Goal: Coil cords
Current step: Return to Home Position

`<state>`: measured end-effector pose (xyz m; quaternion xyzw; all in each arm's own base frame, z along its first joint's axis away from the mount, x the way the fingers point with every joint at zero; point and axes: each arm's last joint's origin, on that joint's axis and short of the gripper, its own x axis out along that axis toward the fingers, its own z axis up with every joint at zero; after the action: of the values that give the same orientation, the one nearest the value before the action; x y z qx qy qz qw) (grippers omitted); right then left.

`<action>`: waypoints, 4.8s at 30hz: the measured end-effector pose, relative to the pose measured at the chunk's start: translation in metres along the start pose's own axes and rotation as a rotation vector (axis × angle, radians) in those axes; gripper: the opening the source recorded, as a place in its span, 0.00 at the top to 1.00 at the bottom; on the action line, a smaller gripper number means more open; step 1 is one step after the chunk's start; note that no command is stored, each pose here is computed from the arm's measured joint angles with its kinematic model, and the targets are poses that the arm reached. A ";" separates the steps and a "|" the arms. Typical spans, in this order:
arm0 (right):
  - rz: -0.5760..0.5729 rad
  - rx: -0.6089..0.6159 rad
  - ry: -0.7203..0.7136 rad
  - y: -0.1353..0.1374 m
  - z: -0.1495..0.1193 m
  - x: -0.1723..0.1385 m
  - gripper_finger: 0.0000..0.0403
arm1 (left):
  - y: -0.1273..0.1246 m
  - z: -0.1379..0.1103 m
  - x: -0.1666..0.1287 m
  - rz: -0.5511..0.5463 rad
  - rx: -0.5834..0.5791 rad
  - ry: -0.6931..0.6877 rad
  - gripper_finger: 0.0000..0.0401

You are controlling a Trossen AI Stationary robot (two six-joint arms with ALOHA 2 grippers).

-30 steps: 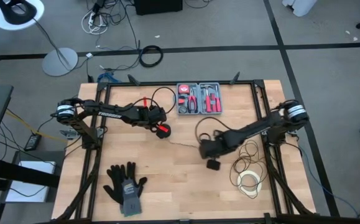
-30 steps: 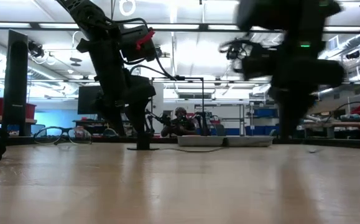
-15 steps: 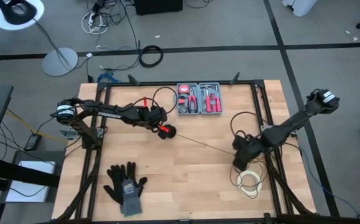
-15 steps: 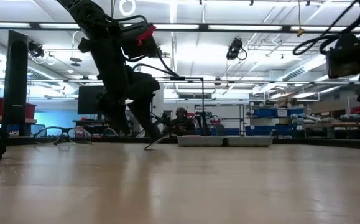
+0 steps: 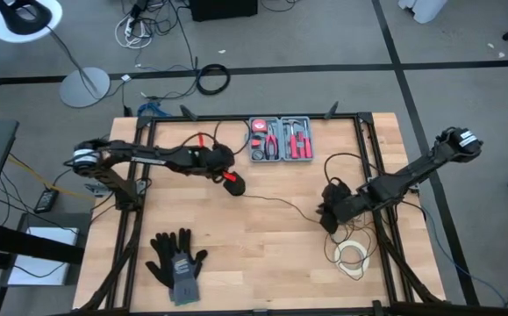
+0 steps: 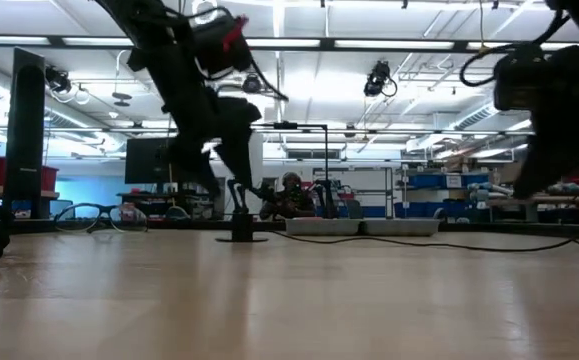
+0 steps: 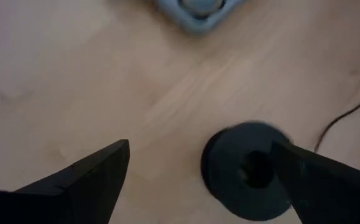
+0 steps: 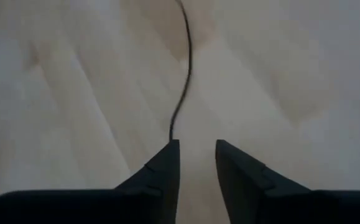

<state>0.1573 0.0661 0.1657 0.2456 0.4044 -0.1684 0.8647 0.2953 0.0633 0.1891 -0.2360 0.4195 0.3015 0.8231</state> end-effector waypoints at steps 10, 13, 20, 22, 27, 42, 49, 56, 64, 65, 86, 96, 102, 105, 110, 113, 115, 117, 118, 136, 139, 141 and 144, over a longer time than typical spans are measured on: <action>0.051 -0.163 -0.433 0.022 0.037 0.006 0.72 | 0.001 0.013 -0.051 -0.059 0.116 -0.168 0.02; 0.138 -0.096 -0.537 0.031 0.049 0.002 0.72 | -0.002 0.009 -0.060 -0.073 0.162 -0.174 0.02; 0.205 -0.053 -0.621 0.036 0.057 -0.003 0.73 | -0.013 -0.001 -0.073 0.014 0.276 -0.246 0.02; 0.214 -0.048 -0.629 0.037 0.058 -0.003 0.73 | -0.012 -0.008 -0.075 0.049 0.285 -0.274 0.02; 0.156 -0.147 -0.605 0.034 0.056 0.000 0.72 | -0.003 -0.031 -0.078 -0.021 0.270 -0.360 0.02; -0.197 -0.218 -0.390 -0.001 0.039 0.012 0.73 | 0.060 -0.113 -0.074 -0.295 0.229 -0.545 0.02; -0.203 -0.188 -0.354 -0.011 0.030 -0.009 0.73 | 0.075 -0.130 -0.075 -0.336 0.210 -0.619 0.02; -0.171 -0.182 -0.372 -0.022 0.023 -0.035 0.72 | 0.082 -0.141 -0.070 -0.389 0.189 -0.695 0.02; -0.153 -0.137 -0.404 -0.039 0.009 -0.039 0.73 | 0.086 -0.148 -0.069 -0.422 0.217 -0.725 0.02; -0.153 -0.130 -0.401 -0.042 0.005 -0.037 0.73 | 0.087 -0.149 -0.070 -0.424 0.219 -0.727 0.02; -0.014 -0.085 -0.505 -0.063 -0.007 -0.049 0.73 | 0.098 -0.158 -0.097 -0.533 0.369 -0.914 0.02; -0.005 -0.097 -0.514 -0.062 -0.006 -0.050 0.73 | 0.097 -0.158 -0.093 -0.528 0.331 -0.930 0.02; -0.050 -0.090 -0.561 -0.065 -0.005 -0.052 0.73 | 0.097 -0.156 -0.096 -0.536 0.316 -0.958 0.02; -0.064 -0.135 -0.583 -0.066 -0.004 -0.055 0.73 | 0.097 -0.156 -0.097 -0.538 0.313 -0.964 0.02; -0.016 -0.211 -0.648 -0.065 0.000 -0.064 0.73 | 0.097 -0.156 -0.096 -0.537 0.313 -0.964 0.02; -0.011 -0.225 -0.681 -0.069 0.001 -0.067 0.73 | 0.097 -0.156 -0.097 -0.538 0.312 -0.965 0.02; -0.017 -0.216 -0.693 -0.073 -0.001 -0.064 0.73 | 0.097 -0.156 -0.097 -0.538 0.312 -0.965 0.02; -0.012 -0.211 -0.693 -0.077 -0.005 -0.059 0.73 | 0.097 -0.156 -0.097 -0.538 0.312 -0.965 0.02; 0.002 -0.208 -0.691 -0.079 -0.007 -0.056 0.73 | 0.097 -0.156 -0.097 -0.538 0.312 -0.965 0.02; 0.110 -0.242 -0.734 -0.093 0.006 -0.049 0.73 | 0.097 -0.156 -0.097 -0.539 0.312 -0.966 0.02; 0.164 -0.265 -0.736 -0.094 0.008 -0.050 0.73 | 0.097 -0.156 -0.097 -0.539 0.312 -0.966 0.02; 0.174 -0.270 -0.742 -0.095 0.009 -0.051 0.73 | 0.097 -0.156 -0.097 -0.539 0.312 -0.966 0.02; 0.161 -0.272 -0.744 -0.097 0.010 -0.050 0.73 | 0.097 -0.156 -0.097 -0.539 0.312 -0.966 0.02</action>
<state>0.0853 -0.0147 0.1825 0.0822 0.0618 -0.1228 0.9871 0.0977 0.0029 0.1727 -0.0460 -0.0394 0.0893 0.9942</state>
